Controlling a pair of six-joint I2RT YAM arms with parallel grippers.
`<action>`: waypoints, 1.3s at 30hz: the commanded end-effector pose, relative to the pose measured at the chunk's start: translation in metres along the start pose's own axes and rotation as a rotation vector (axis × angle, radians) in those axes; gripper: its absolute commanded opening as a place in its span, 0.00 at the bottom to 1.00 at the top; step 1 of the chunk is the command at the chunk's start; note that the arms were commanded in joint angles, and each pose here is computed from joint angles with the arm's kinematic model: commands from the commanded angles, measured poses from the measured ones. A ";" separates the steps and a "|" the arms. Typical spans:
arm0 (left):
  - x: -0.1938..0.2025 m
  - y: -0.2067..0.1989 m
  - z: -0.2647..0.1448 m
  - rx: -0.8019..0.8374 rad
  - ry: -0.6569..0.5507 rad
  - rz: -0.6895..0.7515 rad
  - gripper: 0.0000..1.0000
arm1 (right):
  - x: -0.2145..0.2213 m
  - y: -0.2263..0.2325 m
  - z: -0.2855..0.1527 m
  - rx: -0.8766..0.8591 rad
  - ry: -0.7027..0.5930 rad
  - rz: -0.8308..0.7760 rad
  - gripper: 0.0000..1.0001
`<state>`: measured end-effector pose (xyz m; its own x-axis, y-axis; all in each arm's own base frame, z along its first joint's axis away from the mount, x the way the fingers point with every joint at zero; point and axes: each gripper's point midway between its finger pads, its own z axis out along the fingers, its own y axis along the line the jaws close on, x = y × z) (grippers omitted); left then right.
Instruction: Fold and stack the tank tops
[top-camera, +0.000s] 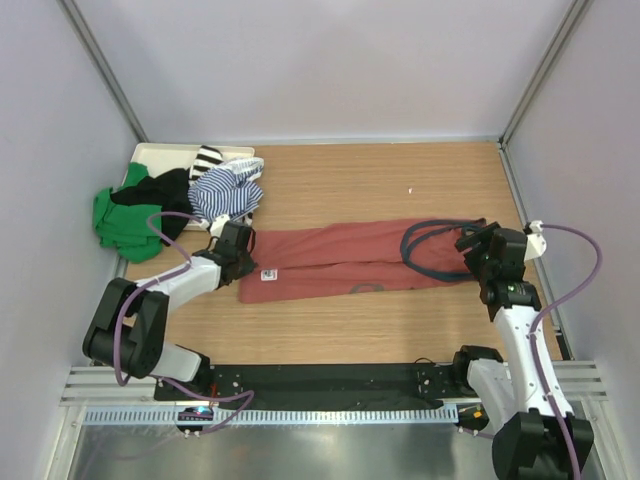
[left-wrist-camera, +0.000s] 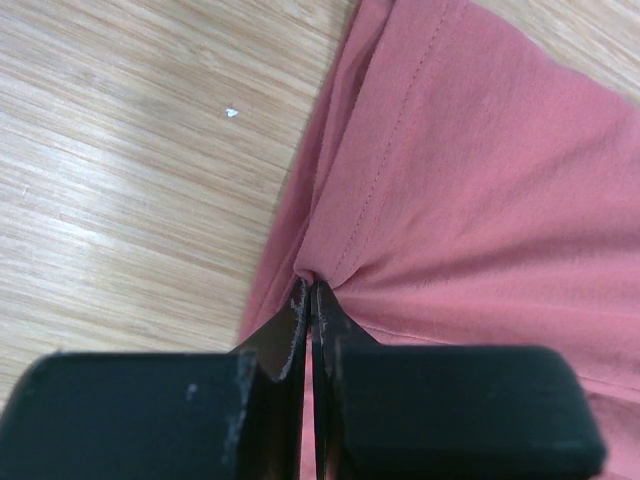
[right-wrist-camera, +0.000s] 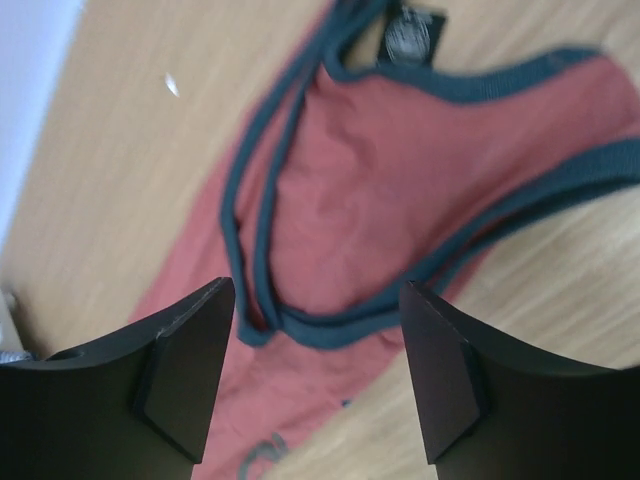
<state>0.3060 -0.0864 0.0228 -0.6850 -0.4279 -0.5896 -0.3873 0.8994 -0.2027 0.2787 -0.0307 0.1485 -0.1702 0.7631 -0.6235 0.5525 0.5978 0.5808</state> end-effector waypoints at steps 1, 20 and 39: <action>0.002 0.009 -0.006 -0.015 0.010 0.019 0.00 | 0.040 -0.014 0.004 0.054 0.186 0.023 0.72; 0.007 0.008 -0.005 0.013 0.007 0.016 0.00 | 0.073 -0.073 0.044 0.340 0.268 0.012 0.53; 0.106 -0.033 -0.056 0.221 0.197 0.023 0.00 | 0.078 0.019 0.185 0.131 0.479 0.075 0.10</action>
<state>0.2483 -0.1451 0.0206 -0.7476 -0.3980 -0.5316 -0.2477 0.9099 -0.3328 0.3953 -0.0299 0.0195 -0.3769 0.8577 -0.3497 0.7465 0.5048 0.4335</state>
